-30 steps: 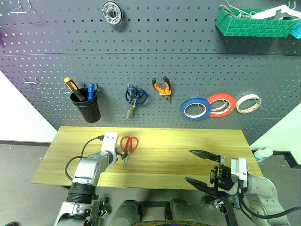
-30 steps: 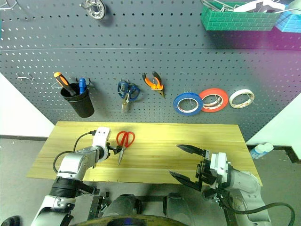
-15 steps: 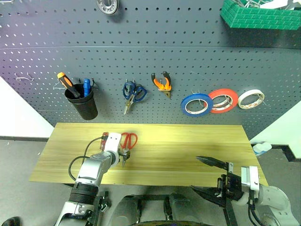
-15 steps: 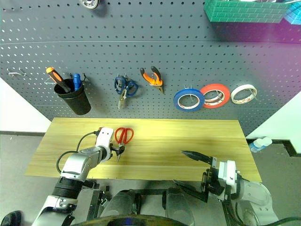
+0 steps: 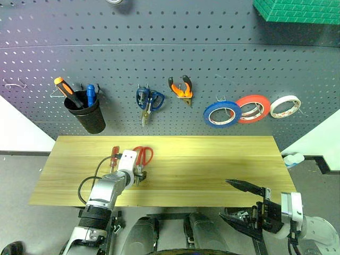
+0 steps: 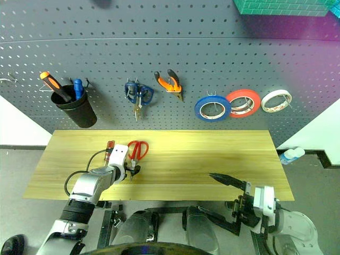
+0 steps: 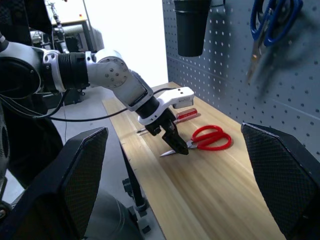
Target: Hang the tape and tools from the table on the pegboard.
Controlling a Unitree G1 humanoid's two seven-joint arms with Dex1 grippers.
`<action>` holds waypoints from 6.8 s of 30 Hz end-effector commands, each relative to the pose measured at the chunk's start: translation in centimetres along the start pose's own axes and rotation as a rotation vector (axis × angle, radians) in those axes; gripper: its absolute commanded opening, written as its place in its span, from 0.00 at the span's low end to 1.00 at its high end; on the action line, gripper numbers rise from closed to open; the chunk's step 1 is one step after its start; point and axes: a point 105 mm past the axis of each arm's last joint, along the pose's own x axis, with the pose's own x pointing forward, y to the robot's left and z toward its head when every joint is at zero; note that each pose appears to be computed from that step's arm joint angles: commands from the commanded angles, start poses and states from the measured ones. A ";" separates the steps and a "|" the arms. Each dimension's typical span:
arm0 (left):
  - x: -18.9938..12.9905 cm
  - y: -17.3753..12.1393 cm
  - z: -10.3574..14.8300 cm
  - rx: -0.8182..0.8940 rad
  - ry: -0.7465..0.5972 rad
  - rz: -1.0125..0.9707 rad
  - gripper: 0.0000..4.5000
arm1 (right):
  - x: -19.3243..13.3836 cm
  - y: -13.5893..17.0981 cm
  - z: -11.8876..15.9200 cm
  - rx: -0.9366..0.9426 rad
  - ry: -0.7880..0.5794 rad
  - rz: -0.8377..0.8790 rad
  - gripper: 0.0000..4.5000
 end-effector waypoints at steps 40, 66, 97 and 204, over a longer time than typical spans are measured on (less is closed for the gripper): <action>-0.8 -1.4 1.7 0.016 -0.167 -0.074 0.05 | 0.0 -1.6 1.7 -0.072 -0.043 -0.023 1.00; -8.6 -0.2 1.5 0.473 -0.668 -0.047 0.05 | 1.8 -1.5 2.2 -0.039 -0.149 0.060 1.00; -13.5 1.2 6.6 0.692 -1.032 0.088 0.05 | 0.8 -6.9 5.5 0.087 -0.296 -0.061 1.00; -5.6 11.0 1.4 0.051 -0.580 0.234 1.00 | 3.2 -6.7 1.0 -0.173 0.051 0.137 1.00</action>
